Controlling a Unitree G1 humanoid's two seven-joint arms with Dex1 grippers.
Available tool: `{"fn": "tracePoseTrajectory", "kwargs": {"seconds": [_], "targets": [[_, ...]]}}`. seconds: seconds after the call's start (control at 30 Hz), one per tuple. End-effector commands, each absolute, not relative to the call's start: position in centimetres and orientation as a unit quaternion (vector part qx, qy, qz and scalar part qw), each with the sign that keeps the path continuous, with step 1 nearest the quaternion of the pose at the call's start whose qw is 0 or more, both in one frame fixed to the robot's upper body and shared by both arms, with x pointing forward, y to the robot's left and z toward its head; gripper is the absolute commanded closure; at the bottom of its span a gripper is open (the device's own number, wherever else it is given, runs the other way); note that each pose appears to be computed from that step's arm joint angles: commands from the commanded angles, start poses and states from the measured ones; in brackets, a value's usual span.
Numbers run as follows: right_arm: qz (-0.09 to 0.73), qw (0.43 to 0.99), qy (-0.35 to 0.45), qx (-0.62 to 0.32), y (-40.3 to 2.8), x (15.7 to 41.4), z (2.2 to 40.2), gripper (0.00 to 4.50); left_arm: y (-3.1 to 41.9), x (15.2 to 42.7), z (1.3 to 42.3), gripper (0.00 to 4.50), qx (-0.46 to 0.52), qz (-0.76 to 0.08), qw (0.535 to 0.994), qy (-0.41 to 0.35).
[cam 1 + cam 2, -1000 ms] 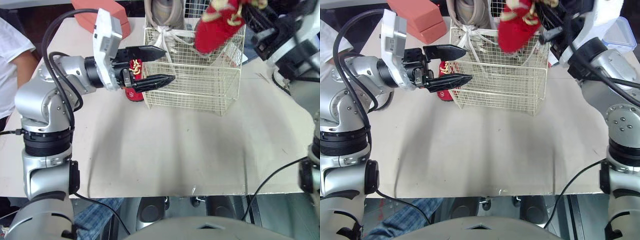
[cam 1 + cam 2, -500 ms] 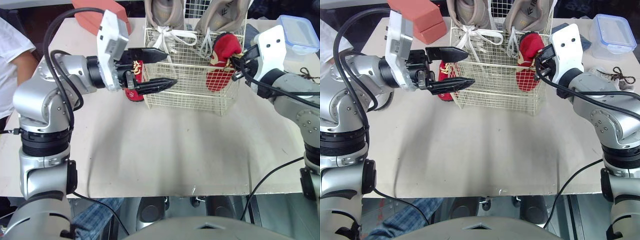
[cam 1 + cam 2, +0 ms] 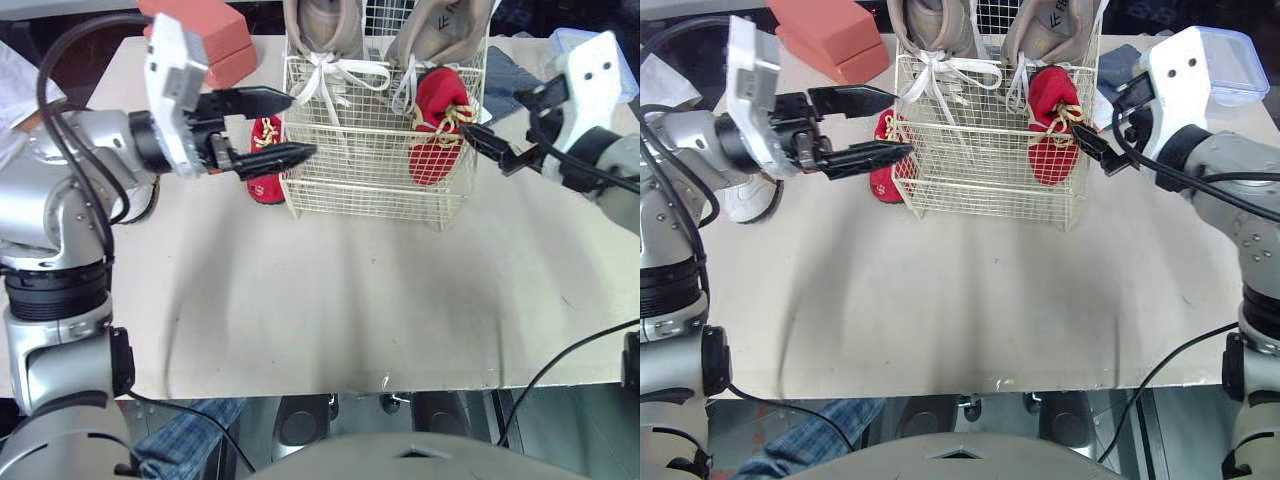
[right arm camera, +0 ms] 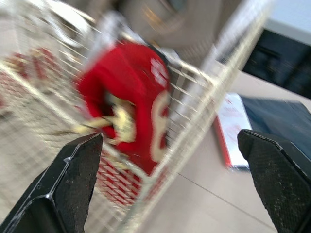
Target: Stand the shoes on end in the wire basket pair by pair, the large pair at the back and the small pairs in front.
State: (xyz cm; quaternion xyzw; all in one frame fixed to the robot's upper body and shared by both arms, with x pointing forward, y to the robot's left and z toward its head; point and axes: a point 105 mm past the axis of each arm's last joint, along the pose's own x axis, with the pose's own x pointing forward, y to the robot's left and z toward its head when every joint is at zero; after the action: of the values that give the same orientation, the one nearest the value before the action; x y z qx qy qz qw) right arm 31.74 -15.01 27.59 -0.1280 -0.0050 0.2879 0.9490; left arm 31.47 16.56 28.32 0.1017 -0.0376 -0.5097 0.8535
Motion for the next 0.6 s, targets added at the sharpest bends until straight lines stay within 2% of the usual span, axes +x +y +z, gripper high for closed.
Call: {"fn": "tracePoseTrajectory", "kwargs": {"seconds": [0.03, 0.17, 0.33, 0.6], "targets": [[0.377, 0.915, -0.065, -0.131, -13.1, 29.0, 29.8, 0.11, 19.7, 33.4, 29.2, 0.00, 0.083, -0.437, 0.893, -0.073], [0.459, 0.870, -0.105, -0.149, -10.5, 26.6, 30.4, 0.11, 22.5, 36.2, 27.3, 0.00, 0.026, -0.371, 0.927, -0.053], [0.482, 0.850, -0.125, -0.171, -8.6, 26.2, 30.5, 0.11, 25.6, 39.0, 24.4, 0.00, -0.028, -0.303, 0.953, -0.010], [0.485, 0.824, -0.149, -0.250, -5.9, 26.4, 30.5, 0.11, 27.0, 41.4, 19.9, 0.00, -0.080, -0.266, 0.959, 0.058]]}}
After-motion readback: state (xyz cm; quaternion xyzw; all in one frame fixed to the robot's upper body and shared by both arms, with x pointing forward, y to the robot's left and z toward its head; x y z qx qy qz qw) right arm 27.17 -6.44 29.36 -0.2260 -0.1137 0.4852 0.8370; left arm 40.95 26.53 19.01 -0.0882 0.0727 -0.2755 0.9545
